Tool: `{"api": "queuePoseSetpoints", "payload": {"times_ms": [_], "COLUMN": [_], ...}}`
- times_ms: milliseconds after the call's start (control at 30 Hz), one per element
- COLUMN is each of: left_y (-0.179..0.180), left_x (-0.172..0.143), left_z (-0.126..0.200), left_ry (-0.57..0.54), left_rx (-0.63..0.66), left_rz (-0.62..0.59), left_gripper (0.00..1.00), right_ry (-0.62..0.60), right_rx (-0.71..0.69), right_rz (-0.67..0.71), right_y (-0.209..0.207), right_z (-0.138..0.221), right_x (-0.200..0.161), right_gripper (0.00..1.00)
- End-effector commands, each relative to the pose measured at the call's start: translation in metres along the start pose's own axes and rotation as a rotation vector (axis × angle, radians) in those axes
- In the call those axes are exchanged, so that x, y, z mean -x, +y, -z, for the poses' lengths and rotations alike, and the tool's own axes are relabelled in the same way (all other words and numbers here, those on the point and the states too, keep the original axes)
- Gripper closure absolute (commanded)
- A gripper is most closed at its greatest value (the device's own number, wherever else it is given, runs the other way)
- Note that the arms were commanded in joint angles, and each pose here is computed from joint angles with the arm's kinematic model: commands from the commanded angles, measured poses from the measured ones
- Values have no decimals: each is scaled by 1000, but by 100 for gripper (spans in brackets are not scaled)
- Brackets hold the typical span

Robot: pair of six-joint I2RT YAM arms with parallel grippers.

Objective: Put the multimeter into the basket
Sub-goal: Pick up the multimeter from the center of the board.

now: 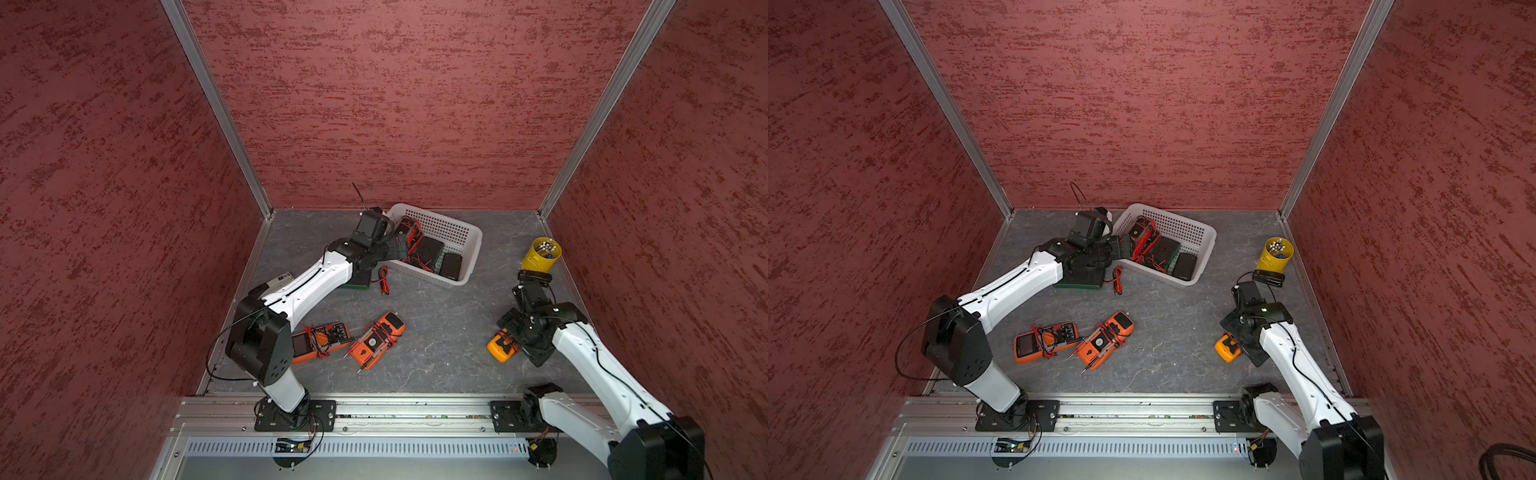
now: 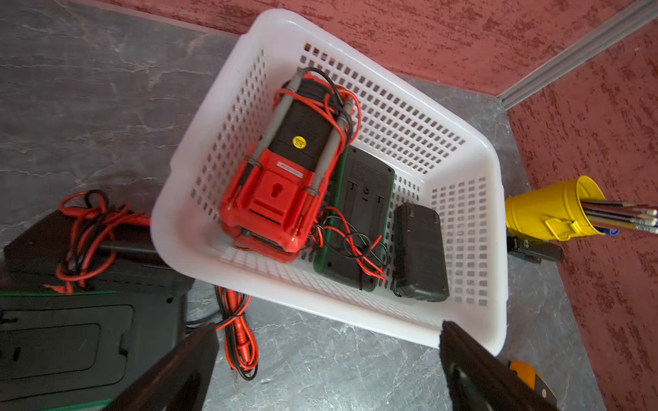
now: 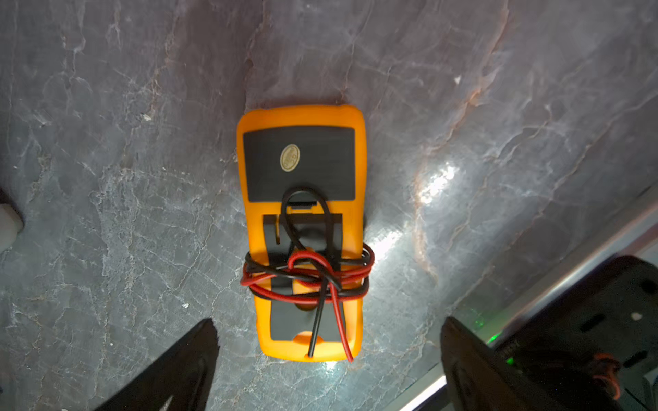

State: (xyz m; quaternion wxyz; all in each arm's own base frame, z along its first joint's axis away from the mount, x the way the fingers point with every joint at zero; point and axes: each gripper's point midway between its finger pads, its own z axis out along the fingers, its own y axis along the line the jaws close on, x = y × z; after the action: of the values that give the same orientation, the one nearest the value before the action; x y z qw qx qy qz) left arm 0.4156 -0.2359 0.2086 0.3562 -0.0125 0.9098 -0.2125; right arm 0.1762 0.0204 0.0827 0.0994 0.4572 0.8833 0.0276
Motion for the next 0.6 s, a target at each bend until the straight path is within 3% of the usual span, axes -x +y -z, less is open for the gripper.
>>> {"api": "queuePoseSetpoints", "payload": {"times_ms": [0,567], "left_y": [0,23], "left_x": [14,15], "left_z": [8,-2], "left_ry": [-28,18], "left_rx": [-58,-106], "left_rz": [28,118], "left_gripper": [0,0], "right_ry": [37,46], "right_rx": [15,-67], "right_rz": [-46,-17], "right_y": [5,18], "right_z": [-7,-37], "right_x": [-10,-12], "right_gripper": [1,1]}}
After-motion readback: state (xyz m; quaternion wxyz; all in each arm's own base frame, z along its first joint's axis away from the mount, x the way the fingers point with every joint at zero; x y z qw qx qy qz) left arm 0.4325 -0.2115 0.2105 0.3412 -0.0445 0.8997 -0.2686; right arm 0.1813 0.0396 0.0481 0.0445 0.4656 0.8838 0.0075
